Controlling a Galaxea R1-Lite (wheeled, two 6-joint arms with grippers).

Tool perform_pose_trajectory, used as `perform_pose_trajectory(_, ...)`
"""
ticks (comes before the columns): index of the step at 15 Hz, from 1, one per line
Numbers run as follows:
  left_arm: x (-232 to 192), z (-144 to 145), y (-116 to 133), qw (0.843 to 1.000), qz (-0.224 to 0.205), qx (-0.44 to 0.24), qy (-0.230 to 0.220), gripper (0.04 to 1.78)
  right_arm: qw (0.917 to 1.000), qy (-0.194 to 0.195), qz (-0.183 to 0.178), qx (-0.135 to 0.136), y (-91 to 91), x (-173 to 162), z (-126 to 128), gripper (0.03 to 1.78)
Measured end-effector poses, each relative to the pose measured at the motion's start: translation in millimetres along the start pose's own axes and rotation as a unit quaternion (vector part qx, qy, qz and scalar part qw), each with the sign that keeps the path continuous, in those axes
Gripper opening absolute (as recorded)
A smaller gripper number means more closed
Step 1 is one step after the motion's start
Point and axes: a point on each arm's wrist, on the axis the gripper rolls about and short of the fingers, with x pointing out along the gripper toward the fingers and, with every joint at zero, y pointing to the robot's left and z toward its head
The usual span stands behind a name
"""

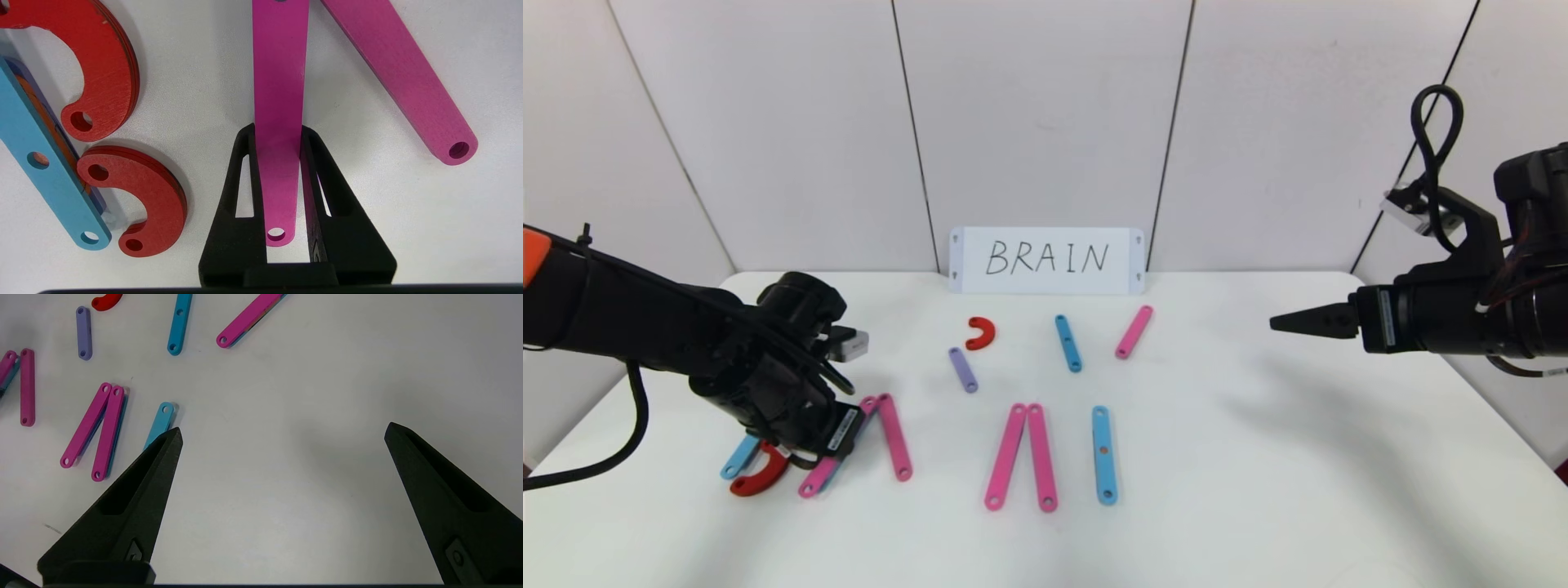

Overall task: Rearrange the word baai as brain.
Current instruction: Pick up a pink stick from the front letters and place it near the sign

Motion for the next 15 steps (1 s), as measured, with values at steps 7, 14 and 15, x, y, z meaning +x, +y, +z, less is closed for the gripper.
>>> perform_pose_trajectory(7,-31,31,11,0.997,0.009,-0.010,-0.080,0.30,1.0000,0.000,0.000,0.001,0.1,0,0,1.73)
perform_pose_trajectory(14,-28,90,48,0.992,0.023,-0.039,-0.121,0.30,1.0000,0.005,0.000,0.003,-1.0,3,-1,1.73)
perform_pose_trajectory(15,-26,98,54,0.991,0.023,-0.039,-0.122,0.30,1.0000,0.006,0.000,0.003,-1.2,4,-1,1.73)
